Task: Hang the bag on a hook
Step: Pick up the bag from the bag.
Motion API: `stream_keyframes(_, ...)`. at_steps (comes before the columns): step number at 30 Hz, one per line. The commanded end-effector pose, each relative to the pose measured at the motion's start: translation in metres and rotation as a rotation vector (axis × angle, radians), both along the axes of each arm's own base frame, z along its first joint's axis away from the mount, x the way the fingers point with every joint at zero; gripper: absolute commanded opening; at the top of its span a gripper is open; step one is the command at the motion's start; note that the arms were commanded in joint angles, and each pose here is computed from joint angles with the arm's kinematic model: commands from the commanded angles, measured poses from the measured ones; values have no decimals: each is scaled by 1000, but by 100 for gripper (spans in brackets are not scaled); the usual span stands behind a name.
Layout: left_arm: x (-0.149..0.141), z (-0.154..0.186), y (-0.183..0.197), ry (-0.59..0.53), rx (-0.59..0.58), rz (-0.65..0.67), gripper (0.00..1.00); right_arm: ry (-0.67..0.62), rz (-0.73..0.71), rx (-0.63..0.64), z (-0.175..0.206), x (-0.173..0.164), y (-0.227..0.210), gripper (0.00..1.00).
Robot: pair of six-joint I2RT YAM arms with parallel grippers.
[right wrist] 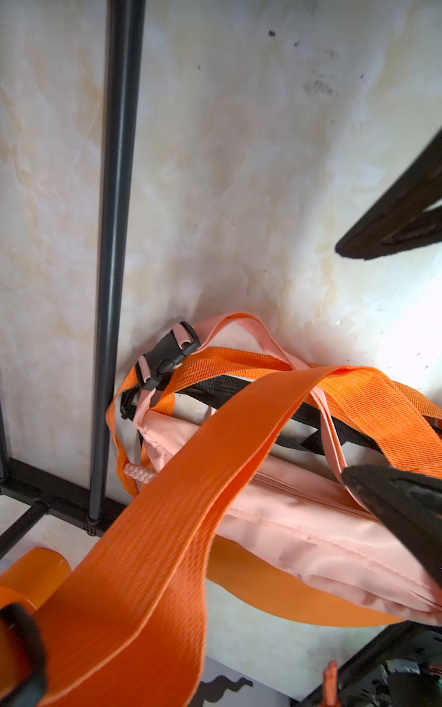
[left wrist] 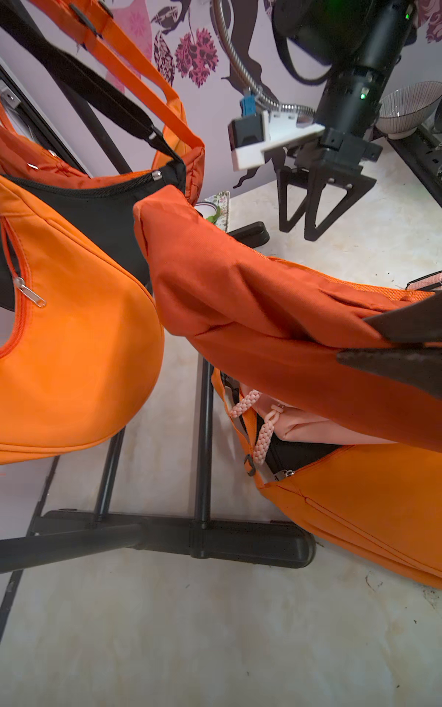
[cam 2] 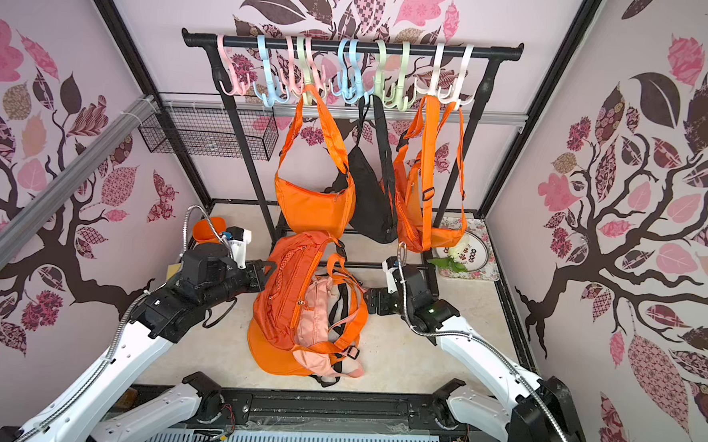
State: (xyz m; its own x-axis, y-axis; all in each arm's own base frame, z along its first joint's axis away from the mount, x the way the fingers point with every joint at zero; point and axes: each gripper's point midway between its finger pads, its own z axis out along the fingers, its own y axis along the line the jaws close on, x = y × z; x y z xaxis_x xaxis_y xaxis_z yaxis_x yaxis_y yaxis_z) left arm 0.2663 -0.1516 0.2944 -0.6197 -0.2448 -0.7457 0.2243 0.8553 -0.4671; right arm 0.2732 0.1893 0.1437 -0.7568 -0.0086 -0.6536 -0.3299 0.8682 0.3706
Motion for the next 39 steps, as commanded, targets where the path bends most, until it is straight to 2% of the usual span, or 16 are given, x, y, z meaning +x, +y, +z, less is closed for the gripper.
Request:
stream_keyframes(1,-3,27,5,-62,19,2,0,28,59,50,-6,-4,14,86)
stream_keyframes(7,-2,25,10,-60,27,26,0,90,138,131,-19,-18,31,82)
stream_keyframes(12,0,23,12,-59,36,38,0,130,136,124,-38,-25,33,79)
stream_keyframes(18,1,25,14,-67,41,48,0,176,156,155,-54,-28,48,68)
stream_keyframes(22,-1,24,16,-71,44,56,0,194,135,160,-61,-24,51,51)
stream_keyframes(24,-2,25,18,-86,39,61,0,185,121,161,-59,-20,51,29)
stream_keyframes(25,-3,27,19,-94,35,66,0,180,107,154,-58,-17,49,15)
stream_keyframes(26,-4,27,20,-101,31,70,0,168,89,147,-54,-14,47,1)
stream_keyframes(27,-4,29,21,-112,28,71,0,152,78,144,-49,-11,46,0)
stream_keyframes(31,-9,40,26,-170,10,83,0,28,21,119,-10,6,36,0)
stream_keyframes(39,-20,66,50,-298,-31,173,0,-315,-67,44,120,39,12,0)
